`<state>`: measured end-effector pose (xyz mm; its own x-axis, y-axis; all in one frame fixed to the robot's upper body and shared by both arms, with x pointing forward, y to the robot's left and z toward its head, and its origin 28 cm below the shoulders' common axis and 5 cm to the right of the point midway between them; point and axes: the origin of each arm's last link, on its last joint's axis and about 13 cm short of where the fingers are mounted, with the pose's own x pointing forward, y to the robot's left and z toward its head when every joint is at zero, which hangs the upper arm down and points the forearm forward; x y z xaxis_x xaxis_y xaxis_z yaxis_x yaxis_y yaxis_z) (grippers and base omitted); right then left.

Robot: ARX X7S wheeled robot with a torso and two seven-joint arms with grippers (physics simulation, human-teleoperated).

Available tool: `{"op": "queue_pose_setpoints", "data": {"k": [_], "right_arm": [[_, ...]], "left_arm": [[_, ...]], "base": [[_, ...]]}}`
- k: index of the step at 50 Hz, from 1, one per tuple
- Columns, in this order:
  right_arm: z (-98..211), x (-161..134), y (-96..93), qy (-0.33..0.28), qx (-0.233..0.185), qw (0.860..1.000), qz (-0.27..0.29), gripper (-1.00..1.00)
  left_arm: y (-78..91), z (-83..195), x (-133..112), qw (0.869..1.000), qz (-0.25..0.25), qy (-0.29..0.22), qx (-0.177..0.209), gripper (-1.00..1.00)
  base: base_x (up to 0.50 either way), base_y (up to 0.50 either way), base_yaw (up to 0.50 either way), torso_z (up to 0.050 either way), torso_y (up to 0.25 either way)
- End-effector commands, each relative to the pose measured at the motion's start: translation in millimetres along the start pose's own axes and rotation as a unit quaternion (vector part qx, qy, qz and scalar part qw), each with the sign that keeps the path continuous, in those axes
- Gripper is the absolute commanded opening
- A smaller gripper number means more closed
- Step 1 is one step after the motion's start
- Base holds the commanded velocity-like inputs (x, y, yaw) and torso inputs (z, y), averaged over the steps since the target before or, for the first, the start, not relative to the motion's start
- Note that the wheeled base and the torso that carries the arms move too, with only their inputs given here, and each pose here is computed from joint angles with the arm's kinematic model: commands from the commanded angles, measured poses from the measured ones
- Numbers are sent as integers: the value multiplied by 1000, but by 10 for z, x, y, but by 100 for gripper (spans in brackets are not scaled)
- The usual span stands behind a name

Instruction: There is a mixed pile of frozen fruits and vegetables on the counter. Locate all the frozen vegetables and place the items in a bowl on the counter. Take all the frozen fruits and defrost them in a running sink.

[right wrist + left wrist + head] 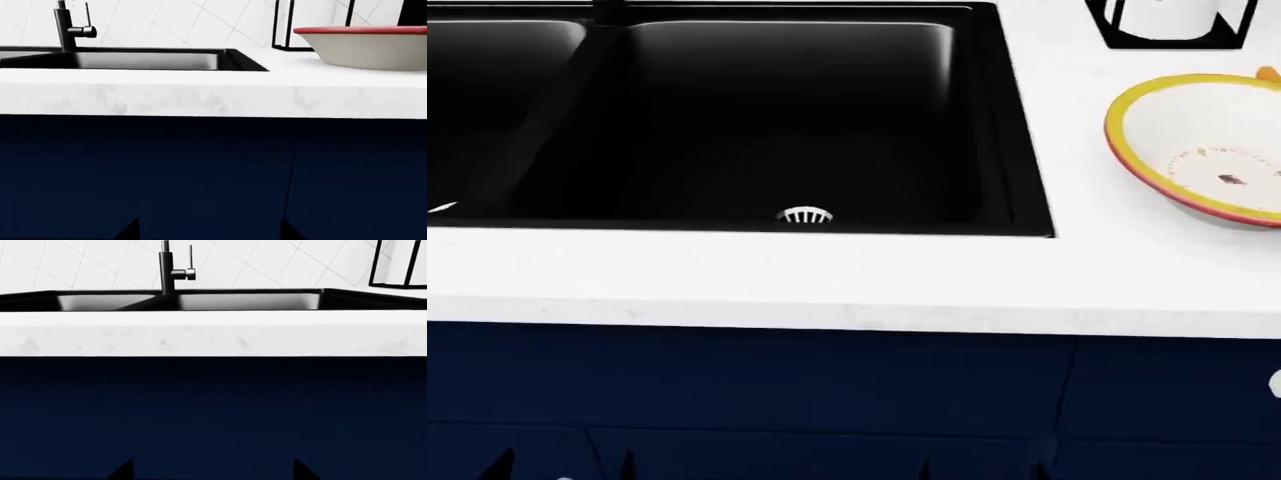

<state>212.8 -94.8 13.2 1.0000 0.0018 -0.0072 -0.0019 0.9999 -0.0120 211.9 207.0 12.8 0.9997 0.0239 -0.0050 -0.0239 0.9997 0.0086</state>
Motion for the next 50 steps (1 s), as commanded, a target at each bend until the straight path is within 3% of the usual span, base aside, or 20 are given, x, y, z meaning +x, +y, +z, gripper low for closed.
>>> {"op": "queue_pose_setpoints", "data": {"k": [1,48,50], "right_arm": [[-9,0,-4,4,-2,1000,-4,100],[-4,4,-9,6,-6,1000,-5,100],[-5,11,-10,7,-6,1000,-6,100]], "left_arm": [[-2,-2,-9,1000,2,-4,-4,100],[-3,4,-9,1000,1,-7,-5,100],[10,2,-11,1000,0,-4,-20,100]], "base": [[0,-500,0,0,0],[0,-500,0,0,0],[0,-500,0,0,0]]}}
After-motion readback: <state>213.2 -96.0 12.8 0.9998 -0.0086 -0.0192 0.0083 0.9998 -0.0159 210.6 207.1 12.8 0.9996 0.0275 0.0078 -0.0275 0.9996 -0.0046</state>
